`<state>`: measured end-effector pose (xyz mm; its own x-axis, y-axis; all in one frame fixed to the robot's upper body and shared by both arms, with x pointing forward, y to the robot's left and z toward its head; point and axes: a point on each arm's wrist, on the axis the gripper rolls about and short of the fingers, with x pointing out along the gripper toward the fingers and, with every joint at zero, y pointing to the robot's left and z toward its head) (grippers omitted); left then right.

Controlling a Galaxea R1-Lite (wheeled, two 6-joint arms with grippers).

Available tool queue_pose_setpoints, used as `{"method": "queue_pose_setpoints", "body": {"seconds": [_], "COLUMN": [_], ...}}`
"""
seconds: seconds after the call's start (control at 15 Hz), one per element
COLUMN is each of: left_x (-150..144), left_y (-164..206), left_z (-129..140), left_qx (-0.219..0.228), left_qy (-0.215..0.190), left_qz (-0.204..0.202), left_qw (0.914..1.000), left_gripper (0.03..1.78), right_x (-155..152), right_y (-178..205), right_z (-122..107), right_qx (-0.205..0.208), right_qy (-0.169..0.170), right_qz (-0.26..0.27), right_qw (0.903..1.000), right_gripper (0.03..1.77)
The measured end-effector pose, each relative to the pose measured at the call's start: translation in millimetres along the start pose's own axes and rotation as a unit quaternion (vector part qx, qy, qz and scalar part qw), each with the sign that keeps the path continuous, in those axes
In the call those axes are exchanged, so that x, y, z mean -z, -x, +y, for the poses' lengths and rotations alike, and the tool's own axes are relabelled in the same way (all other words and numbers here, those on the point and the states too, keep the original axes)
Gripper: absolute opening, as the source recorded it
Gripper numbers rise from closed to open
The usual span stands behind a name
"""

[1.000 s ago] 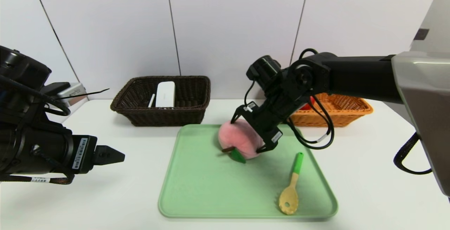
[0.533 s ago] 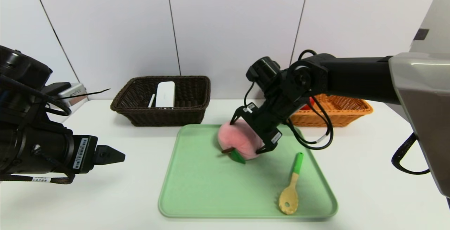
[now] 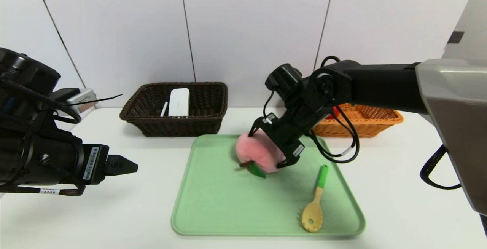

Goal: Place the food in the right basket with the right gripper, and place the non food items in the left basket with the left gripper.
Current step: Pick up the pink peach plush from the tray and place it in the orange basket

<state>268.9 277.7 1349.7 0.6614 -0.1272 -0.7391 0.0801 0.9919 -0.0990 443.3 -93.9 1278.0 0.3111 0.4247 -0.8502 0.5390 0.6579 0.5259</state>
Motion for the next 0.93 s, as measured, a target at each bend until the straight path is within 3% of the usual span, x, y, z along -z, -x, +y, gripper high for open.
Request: {"method": "queue_pose_setpoints", "body": {"seconds": [0.27,0.47,0.6,0.93], "left_x": [-0.5,-0.8,-1.0,-2.1], "left_y": [-3.4,-5.1,-5.8,-6.6], "left_z": [-0.5,-0.6,-0.7,-0.9], "left_qx": [0.000,0.004,0.003,0.005], "left_qy": [0.001,0.001,0.002,0.002], "left_qz": [0.005,0.009,0.009,0.006], "left_qw": [1.0000,1.0000,0.9999,1.0000], "left_gripper": [1.69,1.69,1.69,1.69], "right_x": [-0.3,-0.7,-0.4,2.5], "right_y": [-1.9,-2.3,-1.9,6.8], "right_z": [-0.4,-0.5,-0.5,1.0], "right_qx": [0.002,0.003,0.002,-0.005], "right_qy": [0.005,0.007,0.007,0.014], "right_qz": [0.001,0.000,0.000,0.000], "right_qw": [1.0000,1.0000,1.0000,0.9999], "right_gripper": [1.12,0.86,0.75,0.69]}}
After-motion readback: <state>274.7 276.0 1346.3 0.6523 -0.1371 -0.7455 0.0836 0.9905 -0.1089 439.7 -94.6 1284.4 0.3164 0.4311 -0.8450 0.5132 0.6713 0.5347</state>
